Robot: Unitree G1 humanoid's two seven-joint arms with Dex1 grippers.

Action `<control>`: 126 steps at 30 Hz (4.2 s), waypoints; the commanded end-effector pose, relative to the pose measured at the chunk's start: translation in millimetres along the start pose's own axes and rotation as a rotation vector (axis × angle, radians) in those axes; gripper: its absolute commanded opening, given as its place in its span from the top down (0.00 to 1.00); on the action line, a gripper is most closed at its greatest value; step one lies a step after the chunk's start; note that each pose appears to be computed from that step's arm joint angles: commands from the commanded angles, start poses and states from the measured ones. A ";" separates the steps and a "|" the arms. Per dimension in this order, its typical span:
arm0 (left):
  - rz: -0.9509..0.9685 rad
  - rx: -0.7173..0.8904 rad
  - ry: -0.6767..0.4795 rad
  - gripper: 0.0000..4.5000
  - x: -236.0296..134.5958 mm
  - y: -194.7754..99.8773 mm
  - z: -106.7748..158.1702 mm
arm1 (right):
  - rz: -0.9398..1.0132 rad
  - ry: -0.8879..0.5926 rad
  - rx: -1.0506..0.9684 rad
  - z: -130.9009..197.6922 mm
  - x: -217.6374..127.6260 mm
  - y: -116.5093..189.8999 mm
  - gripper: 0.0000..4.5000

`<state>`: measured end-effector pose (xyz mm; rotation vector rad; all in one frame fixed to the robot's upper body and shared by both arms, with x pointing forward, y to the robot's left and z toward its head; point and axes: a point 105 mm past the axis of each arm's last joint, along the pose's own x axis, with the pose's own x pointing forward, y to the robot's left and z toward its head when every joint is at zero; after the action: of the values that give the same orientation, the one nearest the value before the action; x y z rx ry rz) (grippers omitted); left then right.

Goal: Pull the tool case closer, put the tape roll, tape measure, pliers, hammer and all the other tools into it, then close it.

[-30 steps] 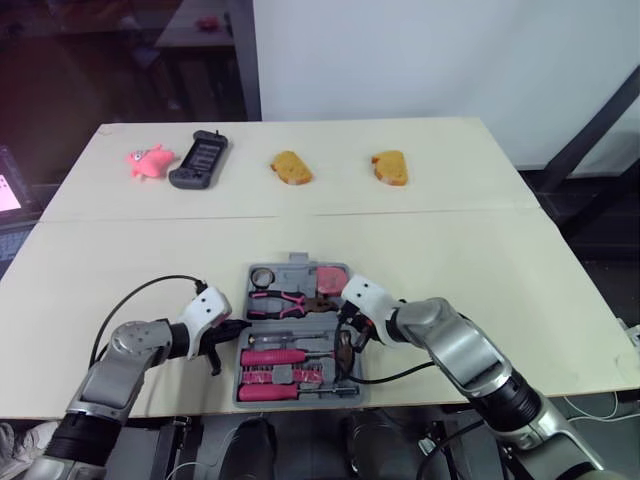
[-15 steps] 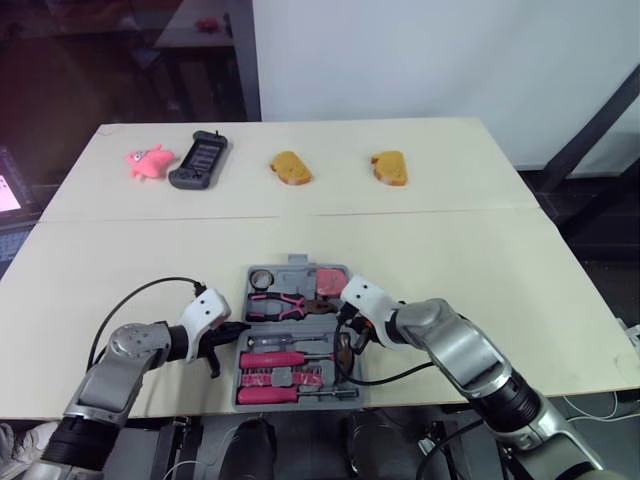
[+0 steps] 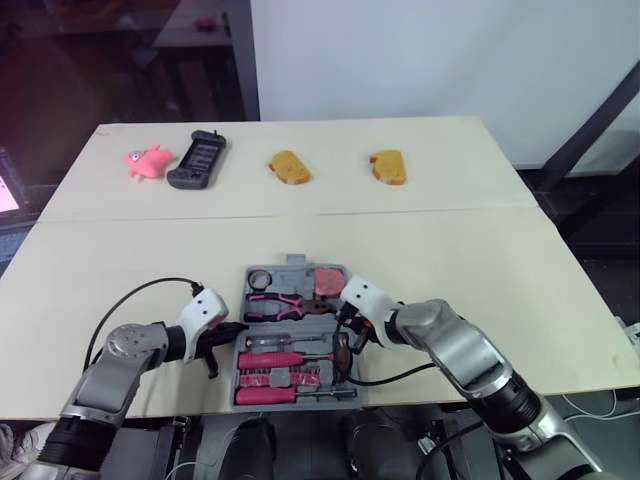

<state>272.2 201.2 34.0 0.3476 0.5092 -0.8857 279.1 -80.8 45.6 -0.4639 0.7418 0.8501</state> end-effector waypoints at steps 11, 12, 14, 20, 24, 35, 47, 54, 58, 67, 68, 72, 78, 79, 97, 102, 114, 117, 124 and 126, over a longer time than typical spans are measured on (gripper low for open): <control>-0.258 0.115 -0.397 0.99 -61.0 -36.0 43.1 | -0.105 -0.187 -0.084 11.0 -38.6 -36.4 1.00; -0.297 0.095 -0.390 0.99 -57.9 -42.0 40.4 | -0.103 -0.193 -0.085 12.7 -38.3 -36.4 1.00; -0.376 0.041 -0.380 0.99 -48.2 -56.7 36.0 | -0.074 -0.228 -0.043 20.8 -38.4 -33.3 1.00; -0.451 0.020 -0.345 0.99 -27.0 -77.6 18.2 | 0.006 -0.238 0.094 28.3 -36.4 -25.5 1.00; -0.428 0.020 -0.266 0.99 -17.2 -76.8 -6.7 | 0.000 -0.215 0.119 28.2 -36.6 -28.0 1.00; -0.378 0.035 -0.135 1.00 -5.1 -78.7 -47.1 | 0.061 -0.278 0.270 44.9 -43.2 -30.1 0.46; -0.380 0.065 -0.115 1.00 -2.0 -77.6 -48.2 | 0.166 -0.108 0.653 35.7 -5.5 -46.2 0.01; -0.375 0.067 -0.129 1.00 -1.7 -74.0 -43.3 | 0.287 -0.182 0.839 52.9 14.4 -45.6 0.01; -0.377 0.071 -0.126 1.00 -1.7 -73.6 -43.1 | 0.493 -0.272 0.993 76.1 15.1 -32.1 0.01; -0.375 0.083 -0.126 1.00 -1.4 -70.8 -39.8 | 0.581 -0.435 1.061 84.1 4.5 -40.3 0.01; -0.376 0.083 -0.126 1.00 -1.3 -70.8 -39.7 | 0.582 -0.439 1.052 83.6 3.8 -40.1 0.01; -0.370 0.088 -0.152 1.00 -1.4 -69.3 -31.9 | 0.610 -0.449 1.001 84.1 -3.7 -36.1 0.01; -0.323 0.029 -0.269 1.00 -23.2 -58.9 2.1 | 0.652 -0.483 0.926 90.0 -17.2 -30.3 0.01; -0.314 -0.004 -0.283 1.00 -31.4 -56.5 5.2 | 0.666 -0.489 0.907 91.4 -20.4 -27.9 0.01; -0.183 -0.097 -0.253 1.00 -119.5 -20.2 11.2 | 0.615 -0.464 0.119 60.7 -128.4 45.9 0.01; -0.183 -0.067 -0.266 1.00 -129.5 -20.8 19.6 | 0.374 -0.563 -0.077 43.4 -145.0 28.6 0.01; -0.018 0.052 -0.176 1.00 -140.5 -3.1 22.7 | 0.165 -0.461 -0.246 -13.6 -154.8 -10.1 0.01; -0.020 0.043 -0.176 1.00 -139.6 -3.7 21.9 | 0.167 -0.470 -0.246 -13.9 -152.3 -10.3 0.01; -0.021 0.063 -0.186 1.00 -140.1 -2.3 25.4 | 0.171 -0.449 -0.248 -21.2 -146.5 -10.9 0.01; -0.020 0.070 -0.192 1.00 -140.4 -2.3 26.5 | 0.176 -0.448 -0.247 -21.6 -146.0 -10.5 0.01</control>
<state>203.1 277.6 123.4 0.2720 0.3408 -0.9422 215.6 -174.2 137.5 -0.3854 0.2809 1.1622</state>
